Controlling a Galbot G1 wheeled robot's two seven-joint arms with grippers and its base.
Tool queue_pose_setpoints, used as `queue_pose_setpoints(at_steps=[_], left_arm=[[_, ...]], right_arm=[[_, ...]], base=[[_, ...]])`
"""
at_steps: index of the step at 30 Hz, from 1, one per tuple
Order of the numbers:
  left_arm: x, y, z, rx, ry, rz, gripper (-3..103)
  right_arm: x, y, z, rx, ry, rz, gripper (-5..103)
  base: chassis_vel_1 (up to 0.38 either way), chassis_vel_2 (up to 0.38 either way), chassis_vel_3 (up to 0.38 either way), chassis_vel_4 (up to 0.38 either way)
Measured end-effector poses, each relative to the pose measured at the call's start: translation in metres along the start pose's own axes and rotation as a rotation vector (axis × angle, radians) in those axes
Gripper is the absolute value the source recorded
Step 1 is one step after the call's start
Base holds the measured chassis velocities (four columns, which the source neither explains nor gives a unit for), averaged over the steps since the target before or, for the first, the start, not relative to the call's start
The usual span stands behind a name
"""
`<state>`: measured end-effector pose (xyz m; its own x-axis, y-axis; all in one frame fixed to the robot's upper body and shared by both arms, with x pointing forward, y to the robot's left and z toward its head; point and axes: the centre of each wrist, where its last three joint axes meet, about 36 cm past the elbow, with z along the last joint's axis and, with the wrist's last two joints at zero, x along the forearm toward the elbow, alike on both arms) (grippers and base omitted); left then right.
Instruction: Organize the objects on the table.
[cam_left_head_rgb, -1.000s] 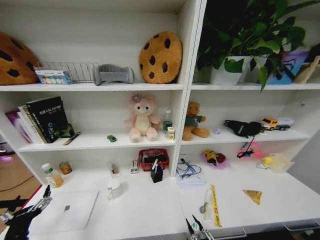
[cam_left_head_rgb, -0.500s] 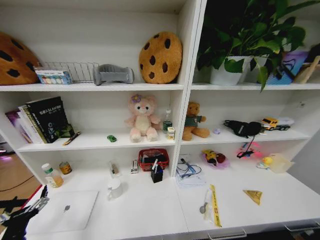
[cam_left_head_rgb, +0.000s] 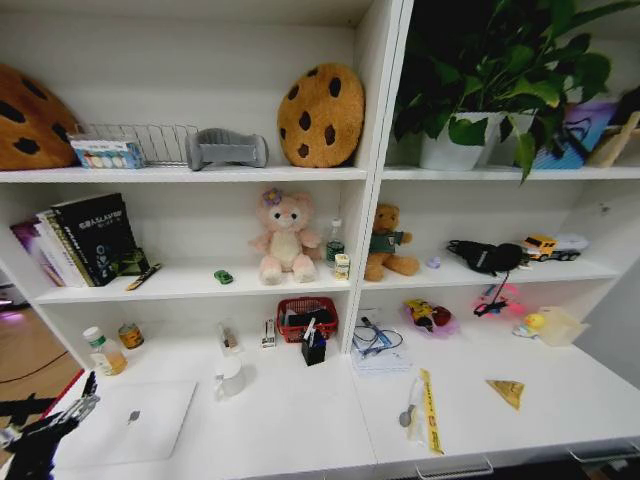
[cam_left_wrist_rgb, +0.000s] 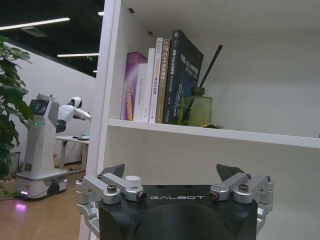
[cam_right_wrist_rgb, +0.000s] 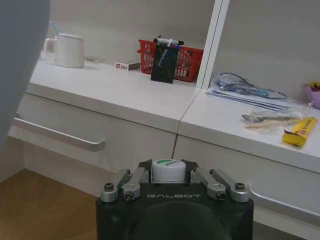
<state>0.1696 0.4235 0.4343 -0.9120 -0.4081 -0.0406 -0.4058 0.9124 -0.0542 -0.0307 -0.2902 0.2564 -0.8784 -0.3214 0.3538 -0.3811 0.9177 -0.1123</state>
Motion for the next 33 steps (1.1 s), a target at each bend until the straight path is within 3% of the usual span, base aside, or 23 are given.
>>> queue_pose_setpoints(at_steps=[33], left_arm=[[0.0, 0.001, -0.006, -0.016, -0.003, -0.001, 100]], right_arm=[[-0.069, -0.042, 0.127, 0.015, 0.124, 0.099, 30]], base=[[0.0, 0.0, 0.0, 0.0]])
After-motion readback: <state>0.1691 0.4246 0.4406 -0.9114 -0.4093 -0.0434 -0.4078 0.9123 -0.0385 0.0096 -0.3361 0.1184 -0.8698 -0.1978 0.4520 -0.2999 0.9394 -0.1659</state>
